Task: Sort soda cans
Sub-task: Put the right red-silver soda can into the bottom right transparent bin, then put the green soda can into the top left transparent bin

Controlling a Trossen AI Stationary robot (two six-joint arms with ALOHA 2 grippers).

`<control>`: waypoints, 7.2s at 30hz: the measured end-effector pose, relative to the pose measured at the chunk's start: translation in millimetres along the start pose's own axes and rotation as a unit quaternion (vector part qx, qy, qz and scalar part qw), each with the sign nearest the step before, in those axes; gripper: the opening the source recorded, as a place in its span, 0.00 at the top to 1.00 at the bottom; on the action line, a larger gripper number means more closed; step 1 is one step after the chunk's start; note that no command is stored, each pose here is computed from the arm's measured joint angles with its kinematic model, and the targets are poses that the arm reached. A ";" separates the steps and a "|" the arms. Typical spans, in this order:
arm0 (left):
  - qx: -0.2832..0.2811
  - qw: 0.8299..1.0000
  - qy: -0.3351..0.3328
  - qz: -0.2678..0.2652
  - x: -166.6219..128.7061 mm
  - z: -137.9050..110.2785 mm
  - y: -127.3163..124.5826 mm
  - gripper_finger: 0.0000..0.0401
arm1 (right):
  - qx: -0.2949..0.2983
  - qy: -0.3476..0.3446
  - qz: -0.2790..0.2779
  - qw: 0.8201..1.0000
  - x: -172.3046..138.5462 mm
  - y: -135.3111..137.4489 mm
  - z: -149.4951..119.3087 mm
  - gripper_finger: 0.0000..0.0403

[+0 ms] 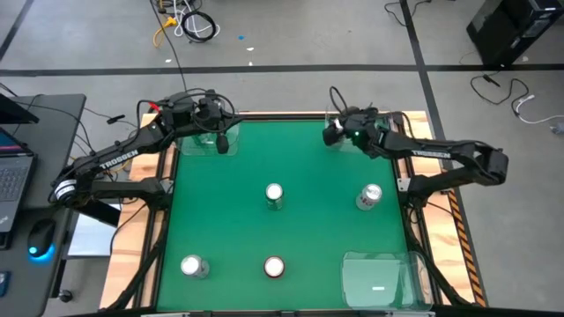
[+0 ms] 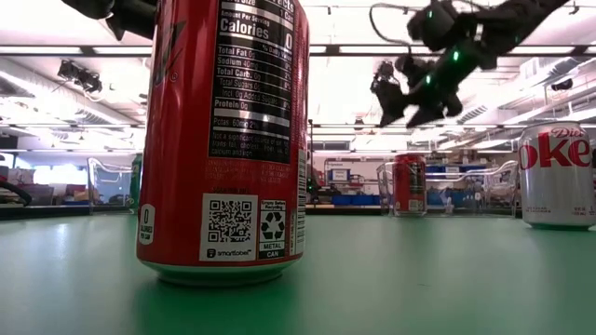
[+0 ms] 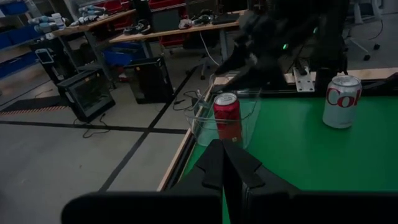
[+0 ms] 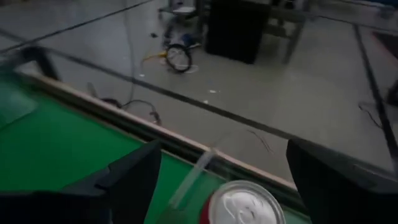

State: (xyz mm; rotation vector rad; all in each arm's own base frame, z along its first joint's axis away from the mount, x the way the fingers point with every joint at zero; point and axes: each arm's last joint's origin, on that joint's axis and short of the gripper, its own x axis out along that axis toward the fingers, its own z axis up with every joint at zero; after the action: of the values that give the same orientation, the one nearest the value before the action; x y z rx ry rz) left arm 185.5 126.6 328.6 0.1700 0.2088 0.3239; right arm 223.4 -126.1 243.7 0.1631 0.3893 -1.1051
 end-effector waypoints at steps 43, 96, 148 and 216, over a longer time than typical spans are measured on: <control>-0.017 0.999 0.045 -0.013 -0.5 -8.8 -2.7 1.00 | -0.249 0.513 0.129 0.812 -157.8 30.2 -17.8 0.05; -0.018 0.998 0.063 -0.012 -0.8 -12.1 -3.4 1.00 | -0.119 0.647 0.249 0.711 -248.3 107.1 37.0 0.29; -0.023 0.998 0.065 -0.011 -0.7 -12.4 -3.5 1.00 | -0.159 0.663 0.050 0.730 -346.9 87.8 -162.5 0.29; -0.053 0.968 0.010 -0.245 11.2 -81.2 -80.3 1.00 | -0.190 0.328 0.260 0.888 -159.1 116.0 -64.0 0.35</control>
State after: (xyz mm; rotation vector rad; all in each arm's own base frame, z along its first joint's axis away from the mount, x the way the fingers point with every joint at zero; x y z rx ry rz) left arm 201.1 66.0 232.4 0.0047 0.2460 -0.1552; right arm 250.6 79.1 238.6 0.2741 1.0926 -0.3972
